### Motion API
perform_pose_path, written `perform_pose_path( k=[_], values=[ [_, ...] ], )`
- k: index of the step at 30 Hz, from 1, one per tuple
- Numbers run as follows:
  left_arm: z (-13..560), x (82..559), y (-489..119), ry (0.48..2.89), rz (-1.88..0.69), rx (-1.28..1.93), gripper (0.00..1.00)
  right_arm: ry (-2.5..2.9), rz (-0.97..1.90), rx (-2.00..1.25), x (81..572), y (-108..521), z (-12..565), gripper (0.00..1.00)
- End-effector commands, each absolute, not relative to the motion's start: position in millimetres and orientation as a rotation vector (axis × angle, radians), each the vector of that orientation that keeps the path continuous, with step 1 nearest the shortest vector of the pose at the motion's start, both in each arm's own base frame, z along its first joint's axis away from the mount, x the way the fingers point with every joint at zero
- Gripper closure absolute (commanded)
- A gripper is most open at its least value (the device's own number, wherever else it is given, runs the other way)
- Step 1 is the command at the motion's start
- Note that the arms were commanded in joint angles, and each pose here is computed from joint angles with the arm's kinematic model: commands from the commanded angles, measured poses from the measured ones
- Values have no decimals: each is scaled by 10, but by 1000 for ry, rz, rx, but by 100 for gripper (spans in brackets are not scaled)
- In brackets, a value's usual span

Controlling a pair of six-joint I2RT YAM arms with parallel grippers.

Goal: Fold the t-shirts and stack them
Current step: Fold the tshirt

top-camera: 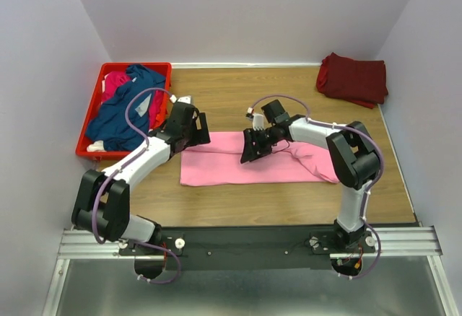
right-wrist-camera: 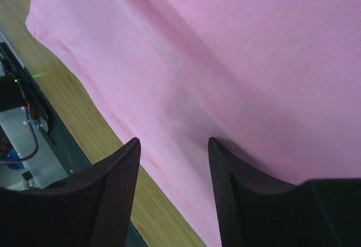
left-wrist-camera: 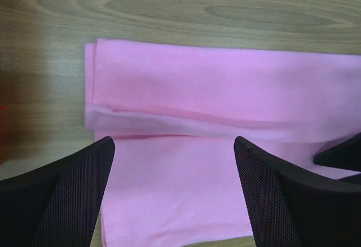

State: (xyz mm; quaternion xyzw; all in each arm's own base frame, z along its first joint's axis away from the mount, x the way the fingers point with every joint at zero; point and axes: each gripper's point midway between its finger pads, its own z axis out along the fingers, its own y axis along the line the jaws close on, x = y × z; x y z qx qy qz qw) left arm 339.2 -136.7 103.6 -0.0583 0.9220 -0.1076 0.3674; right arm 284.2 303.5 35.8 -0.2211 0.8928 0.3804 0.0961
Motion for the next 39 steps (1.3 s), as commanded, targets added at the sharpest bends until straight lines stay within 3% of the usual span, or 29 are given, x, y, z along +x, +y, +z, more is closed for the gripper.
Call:
perform_pose_path(
  k=[1,11,16,39],
  values=[
    [1137,3572,-1493,2331,-317,-162,7,2541,1091,-677,2949,3082,684,42],
    [716,3860,-1621,2476,-238,-59,7,2481,1021,-622,3090,3063,941,41],
    [377,3617,-1619,2654,-174,10,7,2490,882,-557,3110,2884,926,41],
    [230,3007,-1599,2684,-178,-57,7,2481,431,-114,3152,1877,878,42]
  ],
)
